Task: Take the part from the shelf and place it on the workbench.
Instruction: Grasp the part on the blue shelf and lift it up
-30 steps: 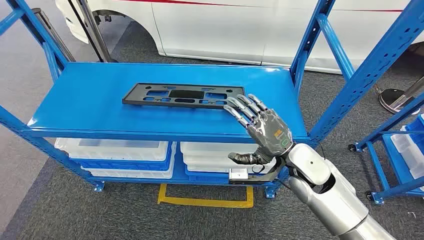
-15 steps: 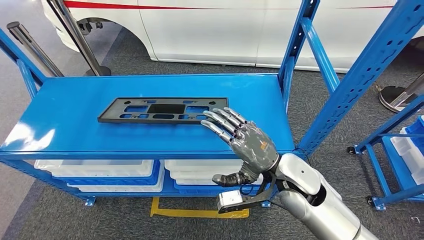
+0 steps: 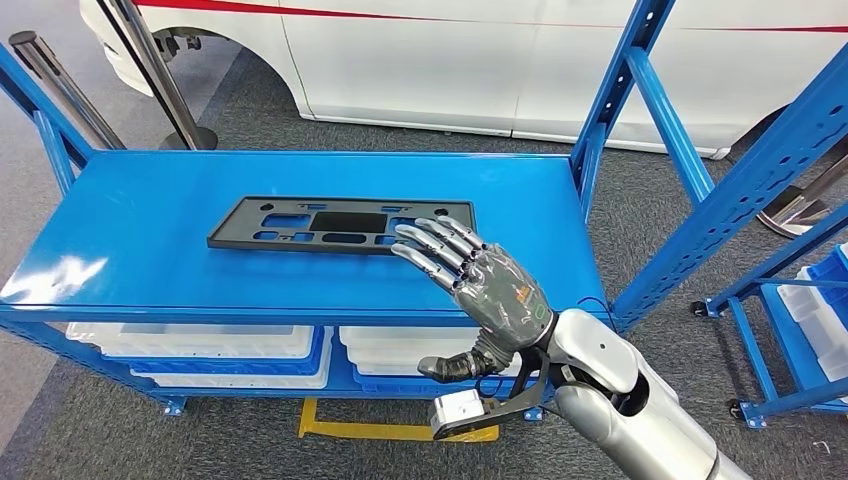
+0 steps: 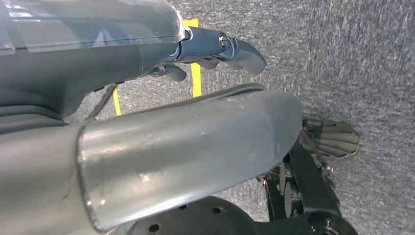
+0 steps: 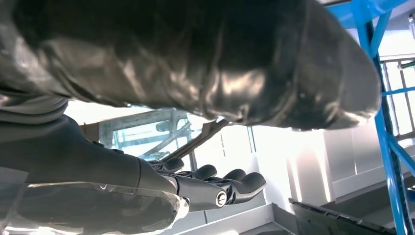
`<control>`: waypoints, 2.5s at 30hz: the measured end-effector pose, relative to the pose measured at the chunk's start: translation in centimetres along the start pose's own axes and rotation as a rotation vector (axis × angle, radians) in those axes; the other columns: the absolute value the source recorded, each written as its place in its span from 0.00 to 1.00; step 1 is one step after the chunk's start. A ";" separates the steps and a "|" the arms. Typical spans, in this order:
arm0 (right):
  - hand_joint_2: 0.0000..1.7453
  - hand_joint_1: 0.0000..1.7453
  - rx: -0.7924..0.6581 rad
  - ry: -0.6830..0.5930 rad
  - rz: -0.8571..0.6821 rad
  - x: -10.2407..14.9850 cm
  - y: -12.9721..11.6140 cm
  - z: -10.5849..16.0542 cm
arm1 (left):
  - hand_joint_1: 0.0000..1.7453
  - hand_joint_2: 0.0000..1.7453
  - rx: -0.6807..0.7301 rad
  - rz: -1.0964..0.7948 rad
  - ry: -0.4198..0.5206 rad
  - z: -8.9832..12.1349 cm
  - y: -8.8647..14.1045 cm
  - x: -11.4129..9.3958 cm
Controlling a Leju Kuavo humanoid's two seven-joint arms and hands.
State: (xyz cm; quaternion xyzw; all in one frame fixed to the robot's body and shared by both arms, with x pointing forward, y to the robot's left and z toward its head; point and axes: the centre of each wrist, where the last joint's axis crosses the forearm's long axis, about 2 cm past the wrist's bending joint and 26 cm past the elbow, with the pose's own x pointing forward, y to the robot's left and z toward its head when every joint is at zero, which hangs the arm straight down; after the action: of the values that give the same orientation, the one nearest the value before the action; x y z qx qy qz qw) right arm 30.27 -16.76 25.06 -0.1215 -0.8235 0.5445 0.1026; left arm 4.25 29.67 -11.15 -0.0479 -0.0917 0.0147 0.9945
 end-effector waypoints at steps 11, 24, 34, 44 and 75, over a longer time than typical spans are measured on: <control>0.00 0.00 0.002 -0.007 -0.011 -0.1 -0.1 -0.1 | 0.00 0.00 -0.004 -0.001 -0.001 0.0 0.0 0.1; 0.00 0.00 0.018 0.002 -0.020 -0.2 0.2 0.1 | 0.00 0.00 -0.008 0.009 0.001 0.0 0.1 -0.1; 0.00 0.00 0.019 -0.001 -0.021 -0.2 0.2 0.1 | 0.00 0.00 -0.009 0.012 0.004 0.0 0.0 -0.2; 0.00 0.00 0.019 -0.004 -0.017 -0.3 0.1 0.0 | 0.00 0.00 -0.017 0.010 0.004 0.0 0.0 0.0; 0.00 0.00 0.058 0.066 -0.046 -1.2 1.2 -2.1 | 0.00 0.00 -0.040 -0.010 0.018 0.0 -0.2 0.3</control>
State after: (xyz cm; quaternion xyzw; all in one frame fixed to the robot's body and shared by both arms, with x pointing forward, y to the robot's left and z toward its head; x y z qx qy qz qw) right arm 32.13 -14.89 24.75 -0.1175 -0.8062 0.5613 0.1456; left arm 4.56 29.53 -11.10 -0.0673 -0.0833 0.0077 0.9942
